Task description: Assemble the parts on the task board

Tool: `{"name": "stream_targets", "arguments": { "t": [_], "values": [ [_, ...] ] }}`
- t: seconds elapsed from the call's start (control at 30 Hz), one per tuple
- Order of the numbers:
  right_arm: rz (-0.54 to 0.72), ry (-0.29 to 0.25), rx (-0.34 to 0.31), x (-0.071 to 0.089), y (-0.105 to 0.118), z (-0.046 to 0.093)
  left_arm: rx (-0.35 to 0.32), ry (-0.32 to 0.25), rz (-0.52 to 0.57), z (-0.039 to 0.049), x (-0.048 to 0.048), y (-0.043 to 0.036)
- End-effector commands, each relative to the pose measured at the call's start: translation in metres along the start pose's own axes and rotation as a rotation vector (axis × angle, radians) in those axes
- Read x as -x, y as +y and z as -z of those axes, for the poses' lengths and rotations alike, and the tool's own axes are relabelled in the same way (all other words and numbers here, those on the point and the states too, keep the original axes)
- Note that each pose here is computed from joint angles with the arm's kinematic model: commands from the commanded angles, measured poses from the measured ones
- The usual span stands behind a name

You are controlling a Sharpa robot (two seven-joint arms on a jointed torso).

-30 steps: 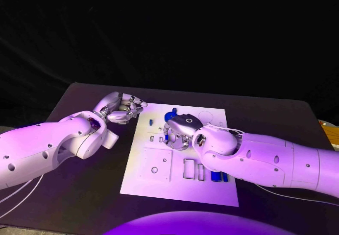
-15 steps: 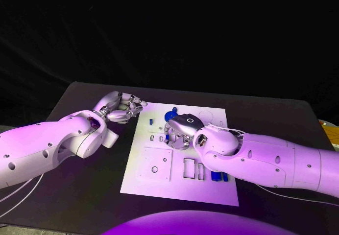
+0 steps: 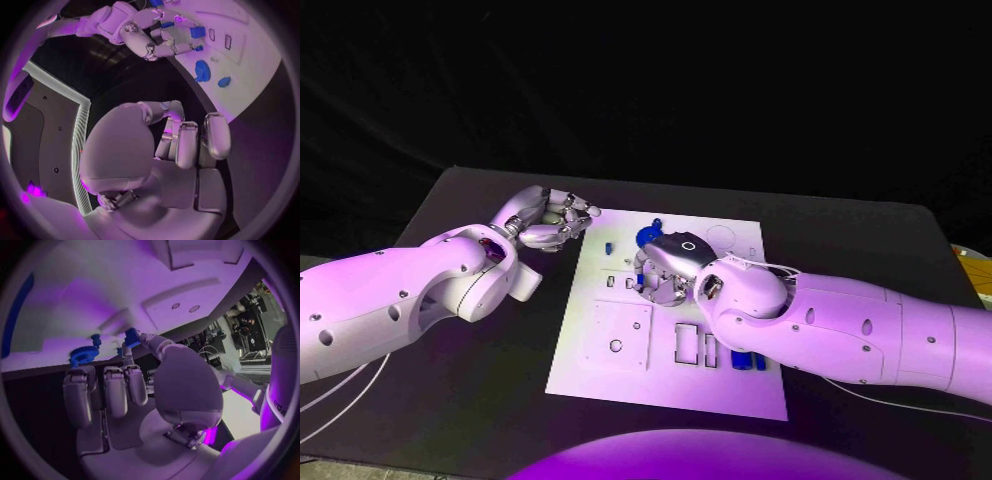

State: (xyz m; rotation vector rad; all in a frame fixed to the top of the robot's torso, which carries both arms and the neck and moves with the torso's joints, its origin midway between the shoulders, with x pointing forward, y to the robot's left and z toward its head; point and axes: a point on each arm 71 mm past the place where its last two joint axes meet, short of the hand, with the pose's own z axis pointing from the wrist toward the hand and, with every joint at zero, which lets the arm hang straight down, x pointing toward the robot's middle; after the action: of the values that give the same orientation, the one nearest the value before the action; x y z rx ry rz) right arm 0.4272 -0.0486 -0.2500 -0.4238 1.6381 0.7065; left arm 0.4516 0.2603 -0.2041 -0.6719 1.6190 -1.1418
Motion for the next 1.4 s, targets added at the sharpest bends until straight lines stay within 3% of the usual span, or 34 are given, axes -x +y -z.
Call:
{"name": "stream_targets", "arguments": {
  "t": [0.03,0.3,1.4],
  "values": [
    [0.008,-0.013,0.016,0.0005,0.0025,-0.0001,-0.008,0.017,0.01,-0.0009,-0.002,-0.0018],
    [0.008,-0.025,0.023,0.0011,0.0044,-0.0004,-0.005,0.019,0.011,-0.0011,-0.0022,-0.0016],
    [0.015,0.008,0.008,-0.0056,0.002,-0.0035,-0.002,0.026,0.012,-0.0012,-0.0029,-0.0014]
  ]
}}
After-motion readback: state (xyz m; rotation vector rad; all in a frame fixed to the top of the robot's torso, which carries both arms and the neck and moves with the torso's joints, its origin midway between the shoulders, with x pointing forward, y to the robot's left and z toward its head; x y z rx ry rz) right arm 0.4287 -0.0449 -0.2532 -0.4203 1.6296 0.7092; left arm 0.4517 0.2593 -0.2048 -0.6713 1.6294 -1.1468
